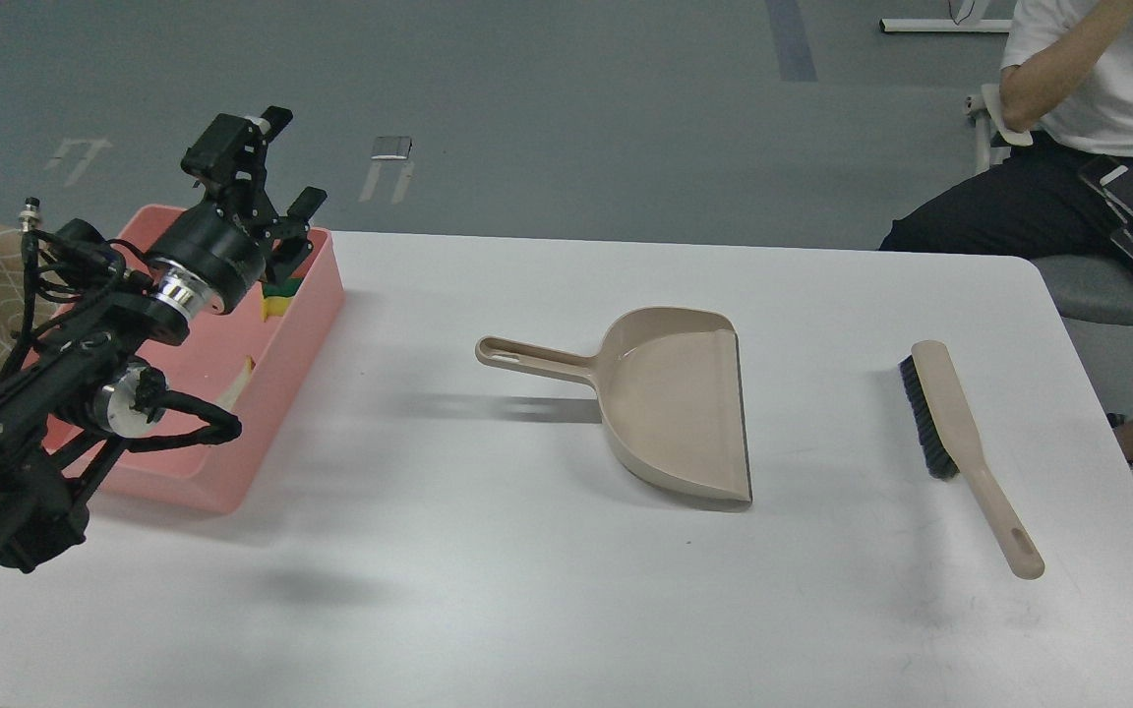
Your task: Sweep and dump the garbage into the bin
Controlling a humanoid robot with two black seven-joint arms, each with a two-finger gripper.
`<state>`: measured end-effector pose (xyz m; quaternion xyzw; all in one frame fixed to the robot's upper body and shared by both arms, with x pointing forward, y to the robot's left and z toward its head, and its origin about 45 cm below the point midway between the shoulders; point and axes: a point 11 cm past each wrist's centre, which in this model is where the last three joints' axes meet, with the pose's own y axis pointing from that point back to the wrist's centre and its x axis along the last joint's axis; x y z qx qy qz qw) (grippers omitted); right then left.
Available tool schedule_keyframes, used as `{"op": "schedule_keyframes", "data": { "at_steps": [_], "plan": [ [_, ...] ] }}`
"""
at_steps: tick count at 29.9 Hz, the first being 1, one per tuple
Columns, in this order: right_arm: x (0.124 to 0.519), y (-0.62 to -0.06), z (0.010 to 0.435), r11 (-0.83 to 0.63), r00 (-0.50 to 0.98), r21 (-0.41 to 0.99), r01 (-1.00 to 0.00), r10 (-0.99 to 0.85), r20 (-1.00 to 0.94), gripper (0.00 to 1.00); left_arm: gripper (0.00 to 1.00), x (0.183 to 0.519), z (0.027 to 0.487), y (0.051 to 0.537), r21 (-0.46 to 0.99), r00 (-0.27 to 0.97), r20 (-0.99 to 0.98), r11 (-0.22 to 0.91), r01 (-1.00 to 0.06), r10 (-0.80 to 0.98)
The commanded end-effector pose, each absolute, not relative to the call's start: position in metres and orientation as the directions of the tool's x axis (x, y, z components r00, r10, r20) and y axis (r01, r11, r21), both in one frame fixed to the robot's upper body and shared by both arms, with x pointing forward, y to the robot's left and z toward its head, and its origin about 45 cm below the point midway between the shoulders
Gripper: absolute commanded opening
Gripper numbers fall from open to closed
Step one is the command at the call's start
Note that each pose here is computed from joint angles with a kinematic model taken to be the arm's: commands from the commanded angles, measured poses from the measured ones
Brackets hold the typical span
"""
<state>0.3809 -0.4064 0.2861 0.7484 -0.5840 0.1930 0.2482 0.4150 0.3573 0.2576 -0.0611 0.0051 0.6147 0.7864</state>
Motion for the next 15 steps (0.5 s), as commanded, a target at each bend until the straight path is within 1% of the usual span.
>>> {"op": "schedule_keyframes", "data": {
  "at_steps": [1, 2, 3, 5, 8, 11, 15],
  "plan": [
    [0.395, -0.395, 0.269, -0.216, 0.239, 0.104, -0.971, -0.907, 0.347, 1.0, 0.98, 0.419, 0.287, 0.382, -0.182, 0.208, -0.174, 0.177, -0.967, 0.963],
    [0.395, -0.395, 0.269, -0.216, 0.239, 0.104, -0.971, -0.907, 0.346, 1.0, 0.98, 0.419, 0.287, 0.382, -0.182, 0.208, -0.174, 0.176, -0.967, 0.962],
    [0.397, -0.394, 0.266, -0.216, 0.234, 0.095, -0.972, -0.928, 0.29, 1.0, 0.98, 0.417, 0.293, 0.392, -0.206, 0.204, -0.202, 0.161, -0.965, 0.958],
    [0.405, -0.387, 0.274, -0.218, 0.223, 0.048, -0.975, -0.947, 0.231, 1.0, 0.98, 0.415, 0.303, 0.404, -0.25, 0.219, -0.247, 0.156, -0.956, 0.944],
    [0.423, -0.375, 0.283, -0.186, 0.183, -0.015, -0.982, -0.976, 0.119, 1.0, 0.98, 0.41, 0.298, 0.428, -0.267, 0.187, -0.344, 0.096, -0.959, 0.92],
    [0.434, -0.373, 0.287, -0.153, 0.153, -0.045, -0.987, -0.988, 0.017, 1.0, 0.98, 0.41, 0.297, 0.432, -0.265, 0.169, -0.382, 0.067, -0.962, 0.909],
    [0.439, -0.361, 0.288, -0.162, 0.175, -0.09, -0.983, -0.972, -0.154, 1.0, 0.98, 0.409, 0.292, 0.428, -0.258, 0.18, -0.384, 0.082, -0.963, 0.905]
  ]
}}
